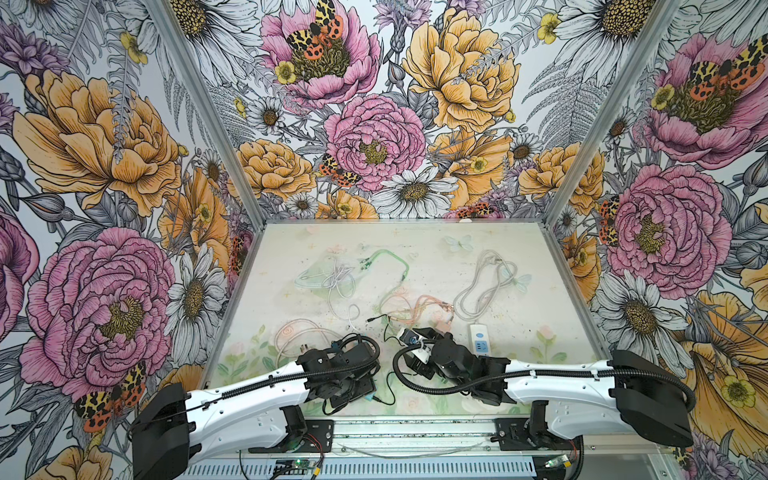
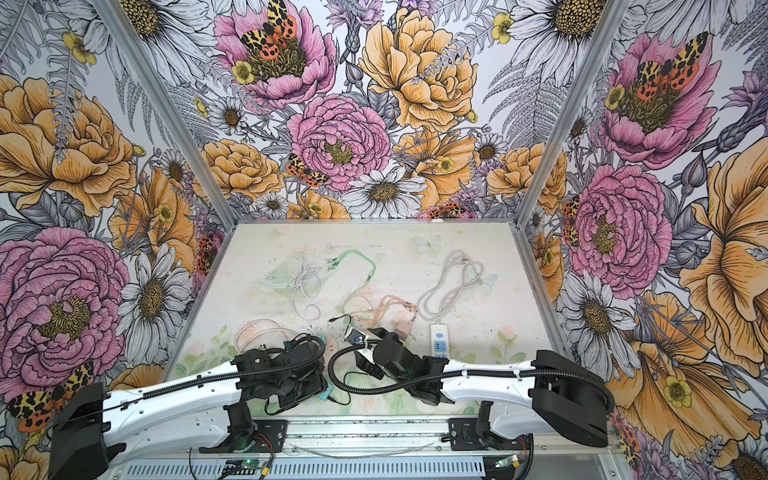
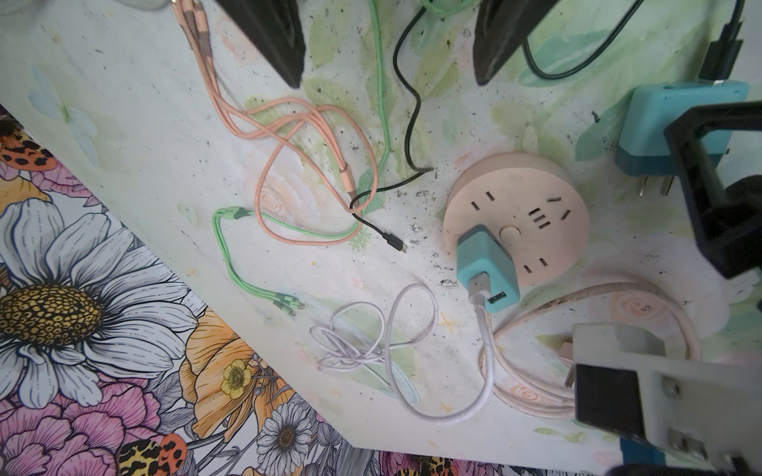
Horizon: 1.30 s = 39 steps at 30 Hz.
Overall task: Insert the plug
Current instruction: 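Close the left gripper on the teal charger near the table edge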
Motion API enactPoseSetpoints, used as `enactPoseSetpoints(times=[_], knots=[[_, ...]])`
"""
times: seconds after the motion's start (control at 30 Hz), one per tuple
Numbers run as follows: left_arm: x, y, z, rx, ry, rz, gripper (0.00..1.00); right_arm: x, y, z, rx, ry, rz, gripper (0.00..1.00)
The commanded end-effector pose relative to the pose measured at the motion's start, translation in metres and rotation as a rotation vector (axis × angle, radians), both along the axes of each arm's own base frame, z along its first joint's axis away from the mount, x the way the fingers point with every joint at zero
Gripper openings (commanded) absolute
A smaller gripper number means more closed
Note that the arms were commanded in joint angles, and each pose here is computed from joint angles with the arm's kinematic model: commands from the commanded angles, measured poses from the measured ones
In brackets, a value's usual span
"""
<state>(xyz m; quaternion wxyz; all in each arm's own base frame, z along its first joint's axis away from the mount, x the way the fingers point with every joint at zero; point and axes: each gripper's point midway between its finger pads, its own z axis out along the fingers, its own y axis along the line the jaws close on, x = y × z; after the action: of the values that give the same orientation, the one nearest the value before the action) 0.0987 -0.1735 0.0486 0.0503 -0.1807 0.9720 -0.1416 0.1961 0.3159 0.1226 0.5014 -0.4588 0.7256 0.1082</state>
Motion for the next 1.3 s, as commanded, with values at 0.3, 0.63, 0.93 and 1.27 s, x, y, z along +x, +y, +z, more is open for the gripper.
enactPoseSetpoints(times=[0.3, 0.63, 0.93, 1.27], knots=[[-0.009, -0.001, 0.006, 0.015, 0.145, 0.091, 0.68, -0.006, 0.009, 0.015, 0.09, -0.043, 0.037, 0.66], [0.016, 0.001, 0.008, 0.043, 0.116, 0.149, 0.68, -0.016, 0.01, 0.017, 0.117, -0.03, 0.078, 0.66], [0.014, -0.001, -0.003, 0.081, 0.176, 0.176, 0.69, -0.018, 0.006, 0.015, 0.097, -0.035, 0.077, 0.66], [0.012, 0.002, -0.007, 0.083, 0.177, 0.217, 0.69, -0.018, 0.004, 0.018, 0.098, -0.043, 0.071, 0.66]])
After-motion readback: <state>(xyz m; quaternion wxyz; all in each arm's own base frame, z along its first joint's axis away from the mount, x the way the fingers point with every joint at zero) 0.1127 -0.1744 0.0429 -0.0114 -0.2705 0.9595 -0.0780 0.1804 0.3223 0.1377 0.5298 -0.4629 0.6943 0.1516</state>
